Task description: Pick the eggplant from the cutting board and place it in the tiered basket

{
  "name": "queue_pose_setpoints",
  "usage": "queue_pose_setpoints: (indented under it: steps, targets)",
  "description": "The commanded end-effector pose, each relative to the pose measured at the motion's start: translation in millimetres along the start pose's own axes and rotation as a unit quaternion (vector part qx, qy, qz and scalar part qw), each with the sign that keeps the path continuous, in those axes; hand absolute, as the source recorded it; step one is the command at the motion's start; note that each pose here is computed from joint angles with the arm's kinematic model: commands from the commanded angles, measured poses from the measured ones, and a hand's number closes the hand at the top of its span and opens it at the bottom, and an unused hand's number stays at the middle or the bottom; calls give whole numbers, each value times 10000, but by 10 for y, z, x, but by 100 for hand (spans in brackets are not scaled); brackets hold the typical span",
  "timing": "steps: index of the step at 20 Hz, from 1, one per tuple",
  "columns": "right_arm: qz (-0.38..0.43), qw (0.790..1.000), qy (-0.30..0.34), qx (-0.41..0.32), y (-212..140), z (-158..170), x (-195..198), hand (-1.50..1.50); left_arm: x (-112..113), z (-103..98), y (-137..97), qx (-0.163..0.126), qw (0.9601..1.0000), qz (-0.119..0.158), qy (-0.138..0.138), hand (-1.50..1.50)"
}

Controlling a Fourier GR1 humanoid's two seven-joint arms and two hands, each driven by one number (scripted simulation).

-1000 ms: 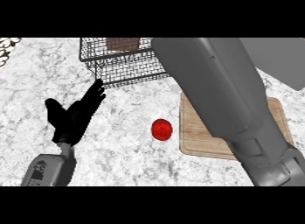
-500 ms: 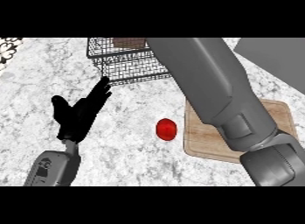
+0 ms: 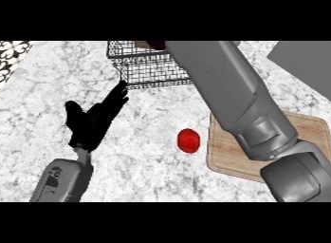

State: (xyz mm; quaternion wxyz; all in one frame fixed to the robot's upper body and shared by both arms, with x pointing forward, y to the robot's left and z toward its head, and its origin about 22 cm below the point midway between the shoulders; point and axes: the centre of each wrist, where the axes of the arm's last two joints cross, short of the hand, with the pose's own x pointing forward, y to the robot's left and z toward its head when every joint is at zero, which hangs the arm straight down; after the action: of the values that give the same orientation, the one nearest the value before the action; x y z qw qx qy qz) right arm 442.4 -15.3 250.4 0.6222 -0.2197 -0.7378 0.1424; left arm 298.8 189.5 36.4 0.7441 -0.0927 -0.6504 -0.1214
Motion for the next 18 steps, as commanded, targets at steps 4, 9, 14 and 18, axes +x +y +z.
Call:
queue_pose_setpoints:
  steps: [4,9,14,18]
  targets:
    - [-433,9957,-711,-410,42,0,130,-150,130,-82,164,11,10000,-8,-35,0]
    - [-570,9899,-632,-1135,64,-18,188,-150,-72,-24,-22,56,9999,67,148,0]
    - [-1217,9795,97,-1604,-41,-99,3,-150,-143,82,178,377,9990,92,211,0]
    - [-985,9824,338,-1549,-341,-239,-294,-150,-92,168,278,606,9979,157,166,0]
